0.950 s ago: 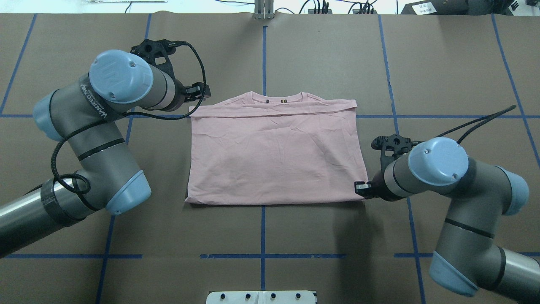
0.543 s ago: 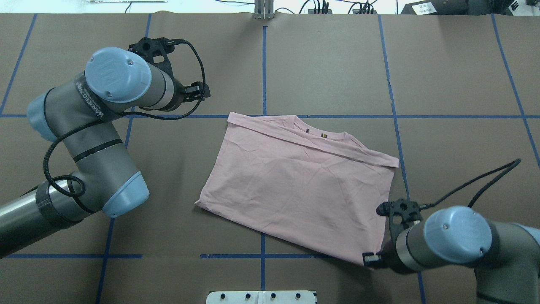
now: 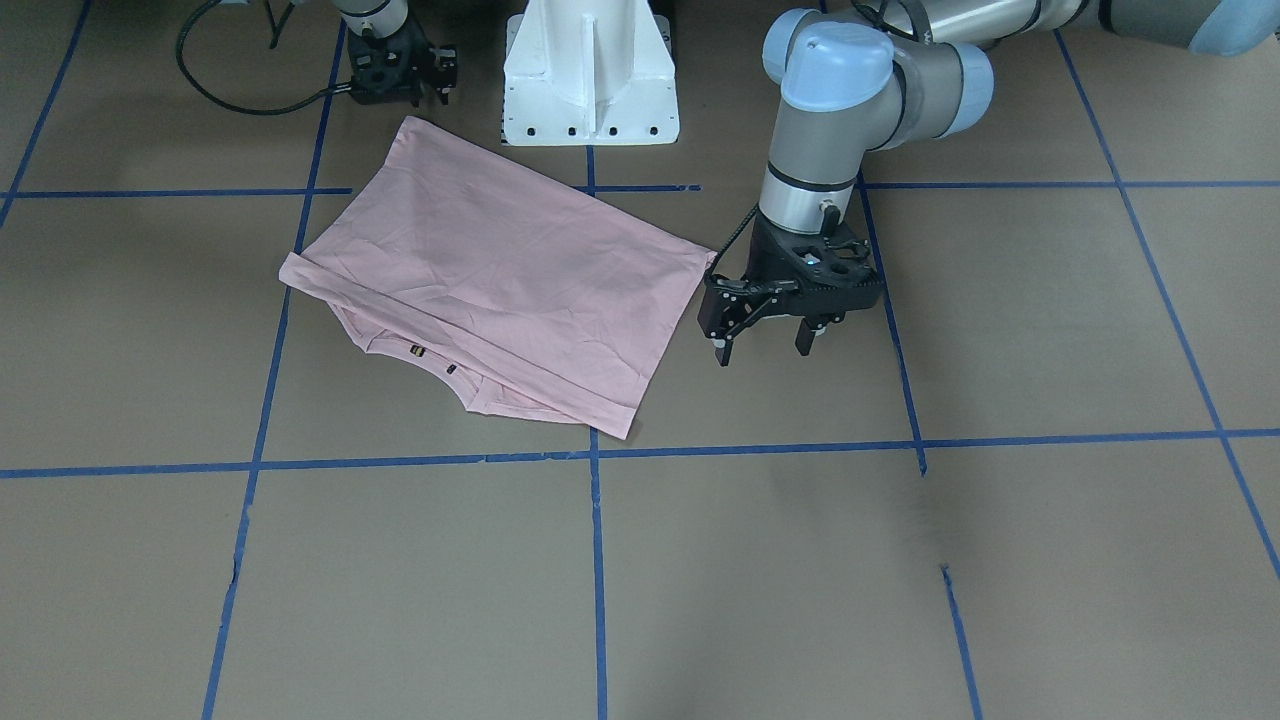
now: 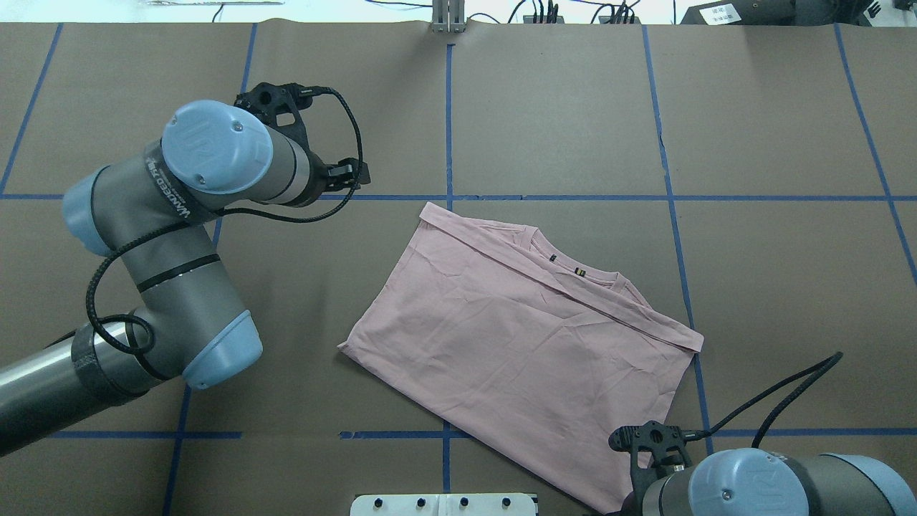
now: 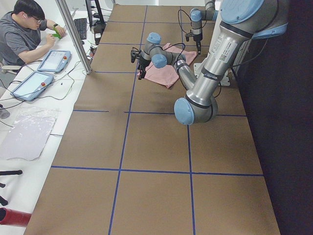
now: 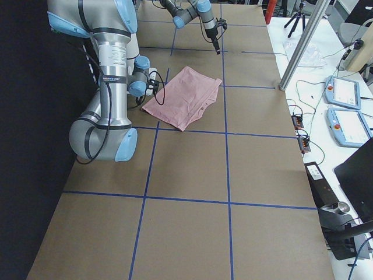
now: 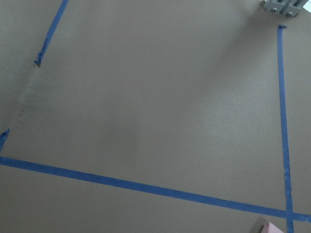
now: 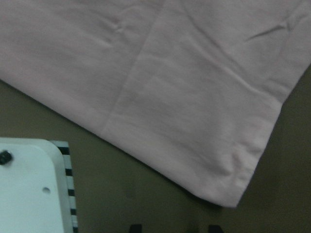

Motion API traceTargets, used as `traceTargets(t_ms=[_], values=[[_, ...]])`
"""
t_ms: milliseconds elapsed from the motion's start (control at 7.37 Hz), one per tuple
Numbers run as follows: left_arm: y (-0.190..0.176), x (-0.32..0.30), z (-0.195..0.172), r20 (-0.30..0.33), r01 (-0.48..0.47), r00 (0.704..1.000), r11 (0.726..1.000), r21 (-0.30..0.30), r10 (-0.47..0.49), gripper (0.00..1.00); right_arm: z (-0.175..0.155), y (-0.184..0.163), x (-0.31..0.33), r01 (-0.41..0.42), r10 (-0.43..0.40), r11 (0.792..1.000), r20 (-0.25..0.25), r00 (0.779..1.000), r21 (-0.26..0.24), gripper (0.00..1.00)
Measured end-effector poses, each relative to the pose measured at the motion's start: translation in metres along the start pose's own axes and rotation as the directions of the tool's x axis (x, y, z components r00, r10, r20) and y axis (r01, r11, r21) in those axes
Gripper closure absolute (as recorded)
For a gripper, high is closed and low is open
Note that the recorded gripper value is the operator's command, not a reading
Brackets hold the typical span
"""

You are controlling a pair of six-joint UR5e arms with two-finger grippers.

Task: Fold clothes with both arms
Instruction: 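Grasp the corner with the right gripper and drag it toward the robot, then lower the left gripper onto the shirt's near corner while the right gripper holds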

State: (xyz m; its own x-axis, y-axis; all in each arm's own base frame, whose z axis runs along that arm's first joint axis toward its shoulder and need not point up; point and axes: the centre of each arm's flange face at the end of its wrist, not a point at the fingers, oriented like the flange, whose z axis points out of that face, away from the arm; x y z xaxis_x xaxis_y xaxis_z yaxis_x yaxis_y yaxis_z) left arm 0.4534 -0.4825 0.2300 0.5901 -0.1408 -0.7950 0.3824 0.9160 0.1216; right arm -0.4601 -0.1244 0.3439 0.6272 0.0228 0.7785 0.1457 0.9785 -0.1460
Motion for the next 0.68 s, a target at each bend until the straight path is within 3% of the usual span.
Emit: traceTargets(t_ms=[272, 679], values=[[0.038, 0.007, -0.003, -0.014, 0.041, 0.999, 0.995, -0.096, -0.042, 0.0, -0.039, -0.037, -0.008, -0.052, 0.047, 0.996, 0.069, 0.996, 0.076, 0.0], [0.136, 0.016, 0.009, 0.12, 0.275, 0.96, 0.933, -0.232, -0.253, 0.04, -0.102, -0.108, -0.012, -0.149, 0.112, 0.963, 0.171, 0.979, 0.225, 0.0]])
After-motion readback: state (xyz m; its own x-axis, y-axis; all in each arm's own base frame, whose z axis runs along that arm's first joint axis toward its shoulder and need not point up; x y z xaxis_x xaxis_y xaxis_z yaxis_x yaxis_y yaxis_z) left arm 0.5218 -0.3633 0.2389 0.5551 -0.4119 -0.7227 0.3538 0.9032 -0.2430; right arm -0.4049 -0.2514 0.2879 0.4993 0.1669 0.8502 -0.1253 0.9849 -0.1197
